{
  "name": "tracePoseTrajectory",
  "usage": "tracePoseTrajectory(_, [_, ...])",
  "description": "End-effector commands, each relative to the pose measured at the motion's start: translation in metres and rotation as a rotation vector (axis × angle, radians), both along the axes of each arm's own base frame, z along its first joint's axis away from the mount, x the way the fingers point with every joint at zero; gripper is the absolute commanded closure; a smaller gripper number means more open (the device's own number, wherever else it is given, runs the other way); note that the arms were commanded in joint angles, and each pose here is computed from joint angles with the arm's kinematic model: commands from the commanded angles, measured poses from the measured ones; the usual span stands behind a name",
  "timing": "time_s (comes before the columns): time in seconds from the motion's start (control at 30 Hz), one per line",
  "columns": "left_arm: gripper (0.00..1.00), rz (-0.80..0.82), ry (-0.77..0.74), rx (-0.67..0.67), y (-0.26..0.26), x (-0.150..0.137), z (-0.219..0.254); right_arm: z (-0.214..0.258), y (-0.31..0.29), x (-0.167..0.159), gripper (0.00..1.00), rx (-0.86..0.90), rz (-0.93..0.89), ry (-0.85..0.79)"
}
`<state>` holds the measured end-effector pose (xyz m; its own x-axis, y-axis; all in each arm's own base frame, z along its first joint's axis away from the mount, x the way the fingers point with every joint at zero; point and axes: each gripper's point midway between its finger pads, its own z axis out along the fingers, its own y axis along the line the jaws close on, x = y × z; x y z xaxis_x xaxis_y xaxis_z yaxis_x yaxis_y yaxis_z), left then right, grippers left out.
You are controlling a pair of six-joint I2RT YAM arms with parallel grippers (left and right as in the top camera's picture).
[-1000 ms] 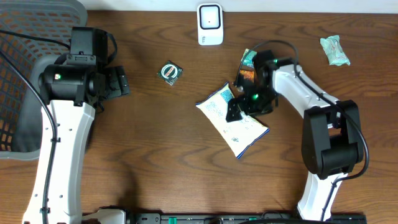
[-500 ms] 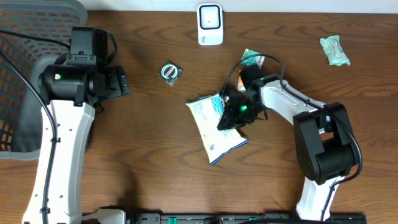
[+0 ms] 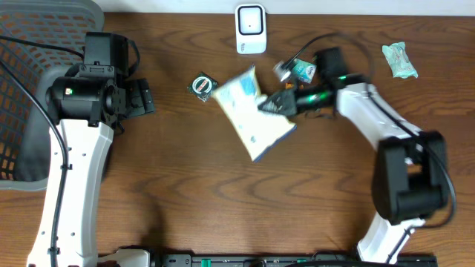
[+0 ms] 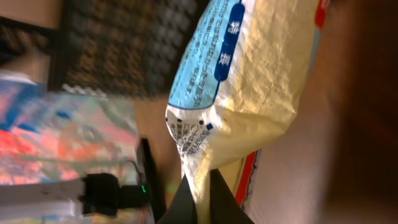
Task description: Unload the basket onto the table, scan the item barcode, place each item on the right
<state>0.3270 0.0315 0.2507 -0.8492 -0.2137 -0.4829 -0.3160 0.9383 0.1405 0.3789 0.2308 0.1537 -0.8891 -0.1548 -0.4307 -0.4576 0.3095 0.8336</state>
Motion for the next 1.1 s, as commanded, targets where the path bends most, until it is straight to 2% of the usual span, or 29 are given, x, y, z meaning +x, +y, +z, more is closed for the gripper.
tracePoseTrajectory(0.0, [0.02,0.018,-0.016,0.012,0.005,-0.001,0.006,0.079,-0.009,-0.003,0.99,0.177,0.021,-0.06])
tracePoseTrajectory(0.17, [0.02,0.018,-0.016,0.012,0.005,-0.001,0.006,0.12,-0.021,-0.005,0.99,0.247,0.036,-0.179])
tracePoseTrajectory(0.27, [0.02,0.018,-0.016,0.012,0.005,-0.001,0.006,0.13,-0.02,-0.004,0.99,0.267,0.04,-0.18])
tracePoseTrajectory(0.5, [0.02,0.018,-0.015,0.012,0.005,-0.001,0.006,0.129,-0.021,0.002,0.99,0.25,0.015,-0.185])
tracePoseTrajectory(0.63, [0.02,0.018,-0.016,0.012,0.005,-0.001,0.006,0.105,-0.023,0.018,0.99,0.125,-0.104,-0.15])
tracePoseTrajectory(0.73, [0.02,0.018,-0.016,0.012,0.005,-0.001,0.006,0.073,-0.03,0.027,0.83,-0.039,-0.198,-0.129])
tracePoseTrajectory(0.83, [0.02,0.018,-0.016,0.012,0.005,-0.001,0.006,0.03,-0.044,0.029,0.72,-0.295,-0.275,-0.126])
tracePoseTrajectory(0.9, [0.02,0.018,-0.015,0.012,0.005,-0.001,0.006,0.009,-0.048,0.022,0.65,-0.445,-0.254,-0.162])
tracePoseTrajectory(1.0, [0.02,0.018,-0.016,0.012,0.005,-0.001,0.006,-0.011,-0.044,0.008,0.46,-0.615,-0.191,-0.209])
tracePoseTrajectory(1.07, [0.02,0.018,-0.016,0.012,0.005,-0.001,0.006,-0.017,-0.039,0.0,0.41,-0.692,-0.161,-0.238])
